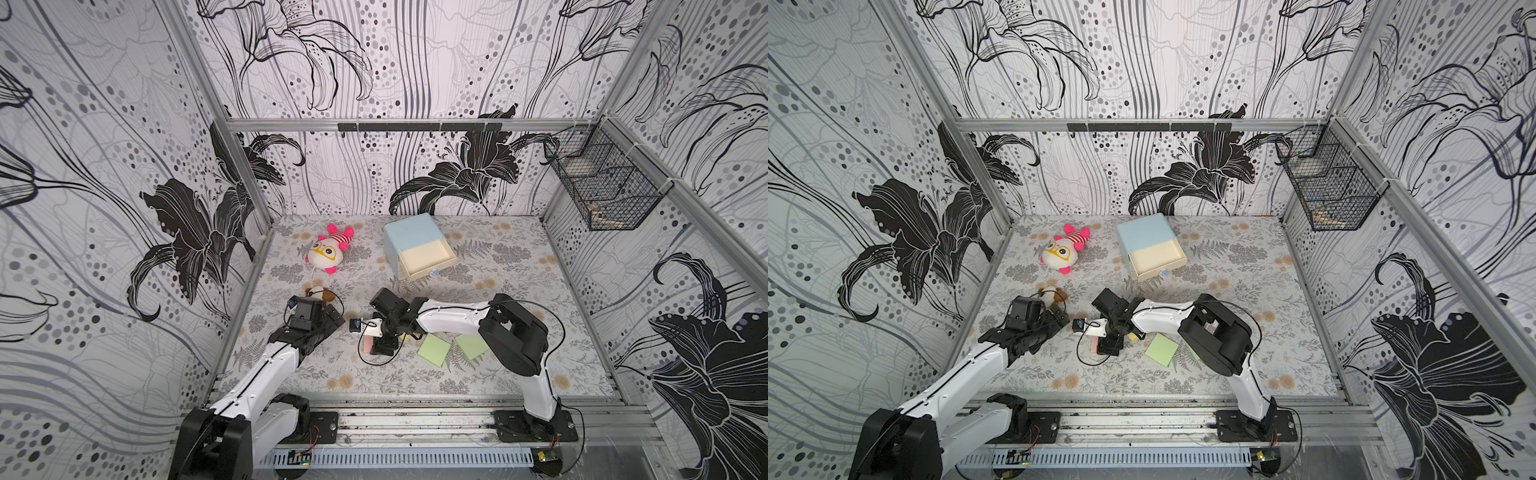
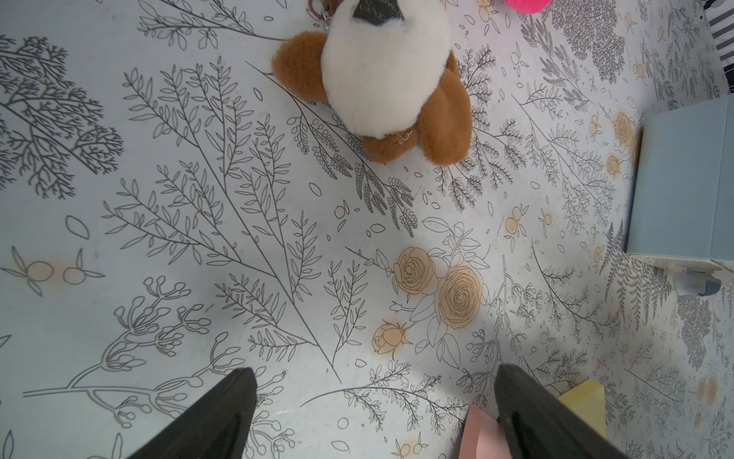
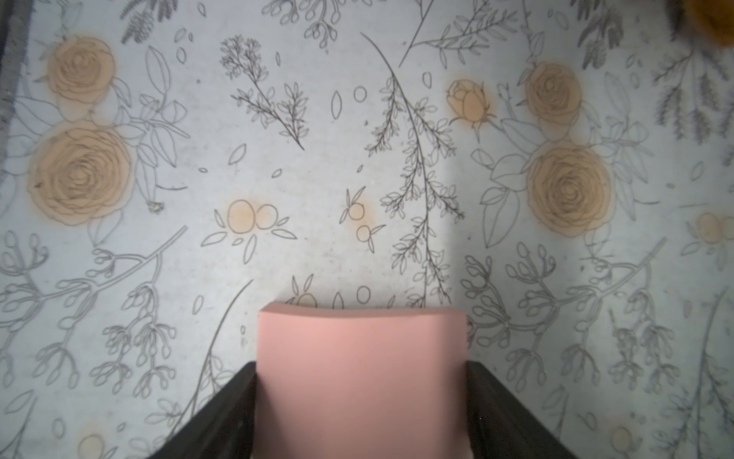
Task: Please put the sticky notes in the drawer by color
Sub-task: Pick up the sticky notes from the center of the board.
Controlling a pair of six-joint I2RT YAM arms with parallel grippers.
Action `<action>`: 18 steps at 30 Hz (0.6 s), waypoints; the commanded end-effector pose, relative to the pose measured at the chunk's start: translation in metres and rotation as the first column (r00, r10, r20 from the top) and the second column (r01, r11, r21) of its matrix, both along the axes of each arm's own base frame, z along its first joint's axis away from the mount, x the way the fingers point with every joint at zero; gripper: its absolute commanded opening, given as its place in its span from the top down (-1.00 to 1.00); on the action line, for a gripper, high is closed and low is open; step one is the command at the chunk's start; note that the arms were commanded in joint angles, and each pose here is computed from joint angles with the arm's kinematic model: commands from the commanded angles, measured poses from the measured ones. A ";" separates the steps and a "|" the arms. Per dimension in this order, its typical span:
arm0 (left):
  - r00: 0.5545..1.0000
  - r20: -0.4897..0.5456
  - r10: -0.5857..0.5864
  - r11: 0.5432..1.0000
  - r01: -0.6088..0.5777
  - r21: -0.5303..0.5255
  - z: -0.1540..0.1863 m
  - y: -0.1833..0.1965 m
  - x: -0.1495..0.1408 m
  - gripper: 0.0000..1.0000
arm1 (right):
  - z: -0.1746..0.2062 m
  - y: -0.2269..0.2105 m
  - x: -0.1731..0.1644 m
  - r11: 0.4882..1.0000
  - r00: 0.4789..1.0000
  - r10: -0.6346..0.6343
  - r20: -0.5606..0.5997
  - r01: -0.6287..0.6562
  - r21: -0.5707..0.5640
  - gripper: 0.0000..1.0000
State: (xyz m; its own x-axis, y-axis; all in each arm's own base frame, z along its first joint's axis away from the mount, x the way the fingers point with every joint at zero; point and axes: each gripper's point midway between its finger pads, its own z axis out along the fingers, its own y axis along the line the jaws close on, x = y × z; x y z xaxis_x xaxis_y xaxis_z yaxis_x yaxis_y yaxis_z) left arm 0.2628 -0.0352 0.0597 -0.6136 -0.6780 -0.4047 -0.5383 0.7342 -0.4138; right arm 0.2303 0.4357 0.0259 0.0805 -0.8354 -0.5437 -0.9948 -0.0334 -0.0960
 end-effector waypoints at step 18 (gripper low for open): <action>0.999 0.049 -0.008 1.000 0.008 0.003 0.008 0.001 0.007 -0.98 | 0.055 -0.001 0.009 0.994 1.000 -0.022 -0.007 0.023 0.104 -0.62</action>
